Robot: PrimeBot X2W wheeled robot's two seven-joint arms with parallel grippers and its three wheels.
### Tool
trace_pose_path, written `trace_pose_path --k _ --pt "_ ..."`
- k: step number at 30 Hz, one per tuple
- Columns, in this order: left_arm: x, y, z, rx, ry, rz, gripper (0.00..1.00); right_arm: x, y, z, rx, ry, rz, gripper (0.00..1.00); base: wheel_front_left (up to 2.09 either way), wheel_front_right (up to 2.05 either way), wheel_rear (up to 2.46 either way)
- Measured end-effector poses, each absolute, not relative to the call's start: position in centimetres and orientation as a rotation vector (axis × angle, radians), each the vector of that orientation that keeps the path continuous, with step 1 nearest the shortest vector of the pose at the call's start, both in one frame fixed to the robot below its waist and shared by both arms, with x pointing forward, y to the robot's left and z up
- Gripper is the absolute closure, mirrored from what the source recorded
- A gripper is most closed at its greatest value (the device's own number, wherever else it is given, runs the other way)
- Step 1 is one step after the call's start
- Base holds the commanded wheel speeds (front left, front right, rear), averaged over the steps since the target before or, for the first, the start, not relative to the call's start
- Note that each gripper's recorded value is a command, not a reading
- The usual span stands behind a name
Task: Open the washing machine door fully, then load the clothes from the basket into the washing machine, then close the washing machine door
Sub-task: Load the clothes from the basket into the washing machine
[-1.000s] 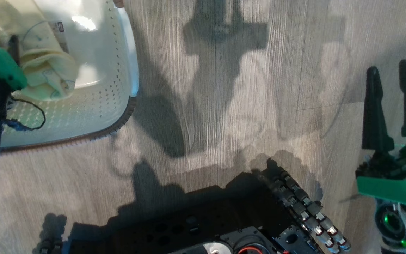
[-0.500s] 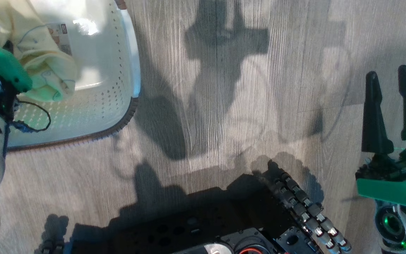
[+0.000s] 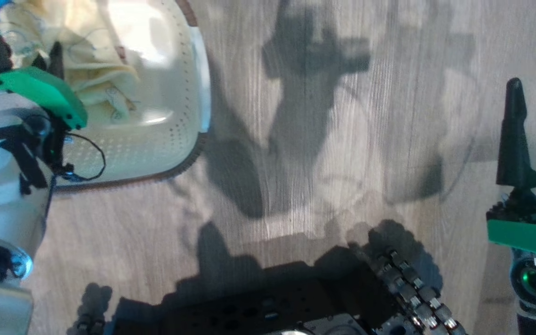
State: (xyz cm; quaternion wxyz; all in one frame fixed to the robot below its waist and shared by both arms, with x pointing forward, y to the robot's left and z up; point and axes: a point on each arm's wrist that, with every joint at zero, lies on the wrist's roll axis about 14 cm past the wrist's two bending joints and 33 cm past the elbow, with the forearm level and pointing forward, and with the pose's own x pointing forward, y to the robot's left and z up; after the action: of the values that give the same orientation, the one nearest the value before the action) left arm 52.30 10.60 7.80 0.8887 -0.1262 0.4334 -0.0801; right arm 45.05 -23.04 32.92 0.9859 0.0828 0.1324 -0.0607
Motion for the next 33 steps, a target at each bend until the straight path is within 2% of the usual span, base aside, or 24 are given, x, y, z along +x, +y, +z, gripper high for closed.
trace_pose_path --k 10,18,23,33 --pt "55.2 11.3 17.2 -0.243 0.667 -0.178 1.00 46.1 -22.2 36.8 0.151 0.165 -0.083 0.00 0.00 0.00 0.00" --pt "55.6 12.5 25.9 -0.218 0.464 -0.181 1.00 44.9 -20.8 39.2 0.165 0.138 -0.051 0.00 0.00 0.00 0.00" --pt "55.1 13.6 32.3 -0.182 0.319 -0.181 1.00 44.6 -20.0 41.7 0.167 0.084 -0.024 0.00 0.00 0.00 0.00" --pt "52.4 15.0 40.4 -0.142 0.148 -0.162 1.00 42.5 -19.2 44.9 0.166 0.034 0.000 0.00 0.00 0.00 0.00"
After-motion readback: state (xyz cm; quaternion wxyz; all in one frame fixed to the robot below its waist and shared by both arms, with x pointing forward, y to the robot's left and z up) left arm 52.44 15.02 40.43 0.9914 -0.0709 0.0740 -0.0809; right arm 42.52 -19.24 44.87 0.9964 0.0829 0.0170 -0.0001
